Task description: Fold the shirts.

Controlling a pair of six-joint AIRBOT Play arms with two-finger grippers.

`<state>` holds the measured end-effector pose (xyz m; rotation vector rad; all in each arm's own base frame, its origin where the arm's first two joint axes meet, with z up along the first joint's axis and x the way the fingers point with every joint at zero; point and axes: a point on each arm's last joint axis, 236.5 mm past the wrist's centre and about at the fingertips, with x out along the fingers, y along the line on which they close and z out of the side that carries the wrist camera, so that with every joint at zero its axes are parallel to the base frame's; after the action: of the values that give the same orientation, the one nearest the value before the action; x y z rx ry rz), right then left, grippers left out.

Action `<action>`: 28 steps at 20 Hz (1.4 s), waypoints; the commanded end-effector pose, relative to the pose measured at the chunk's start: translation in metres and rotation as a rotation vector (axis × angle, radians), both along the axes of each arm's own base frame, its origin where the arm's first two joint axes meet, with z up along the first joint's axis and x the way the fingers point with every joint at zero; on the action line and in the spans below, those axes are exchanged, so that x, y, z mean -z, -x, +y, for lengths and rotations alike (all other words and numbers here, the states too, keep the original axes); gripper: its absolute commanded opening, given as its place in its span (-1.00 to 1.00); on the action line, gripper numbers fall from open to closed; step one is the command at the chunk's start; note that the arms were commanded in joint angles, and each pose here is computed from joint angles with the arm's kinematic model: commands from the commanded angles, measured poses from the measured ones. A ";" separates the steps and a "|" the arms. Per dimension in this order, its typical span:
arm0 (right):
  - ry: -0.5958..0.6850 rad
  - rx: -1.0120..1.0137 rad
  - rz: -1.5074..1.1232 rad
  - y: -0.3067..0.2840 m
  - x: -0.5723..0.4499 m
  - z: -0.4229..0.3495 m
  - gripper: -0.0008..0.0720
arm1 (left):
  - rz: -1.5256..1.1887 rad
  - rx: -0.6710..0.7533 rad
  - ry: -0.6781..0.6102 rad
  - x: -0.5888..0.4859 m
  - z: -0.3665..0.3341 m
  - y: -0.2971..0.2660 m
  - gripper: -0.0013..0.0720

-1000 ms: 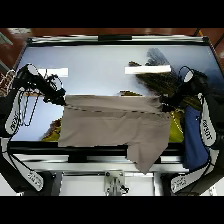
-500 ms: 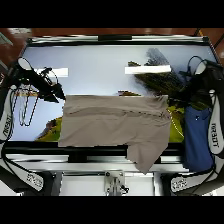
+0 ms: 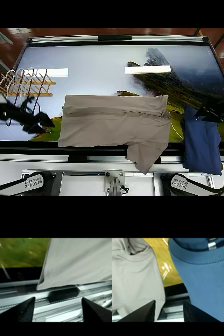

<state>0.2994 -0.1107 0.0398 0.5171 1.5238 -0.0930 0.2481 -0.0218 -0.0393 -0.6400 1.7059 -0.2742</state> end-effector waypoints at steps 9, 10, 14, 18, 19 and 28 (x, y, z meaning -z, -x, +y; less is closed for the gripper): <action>-0.062 0.037 -0.061 -0.001 -0.002 0.008 0.30 | -0.143 -0.010 -0.007 0.071 -0.010 0.037 0.78; -0.062 0.037 -0.060 -0.001 -0.002 0.008 0.30 | -0.144 -0.006 -0.005 0.072 -0.012 0.036 0.78; -0.066 0.036 -0.053 0.001 -0.002 0.009 0.30 | -0.132 0.039 0.012 0.079 -0.026 0.037 0.65; -0.067 0.032 -0.039 0.004 -0.001 0.009 0.30 | -0.104 0.042 0.034 0.085 -0.036 0.037 -0.09; -0.061 0.029 -0.022 0.008 0.000 0.008 0.30 | -0.105 0.040 0.036 0.085 -0.037 0.037 -0.43; -0.281 -0.063 0.152 0.116 0.088 0.097 0.56 | -0.110 0.041 0.036 0.084 -0.036 0.036 -0.85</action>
<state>0.2243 -0.0390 -0.0178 0.6861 1.6463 0.0958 0.2016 -0.0641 -0.1181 -0.6207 1.6541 -0.4017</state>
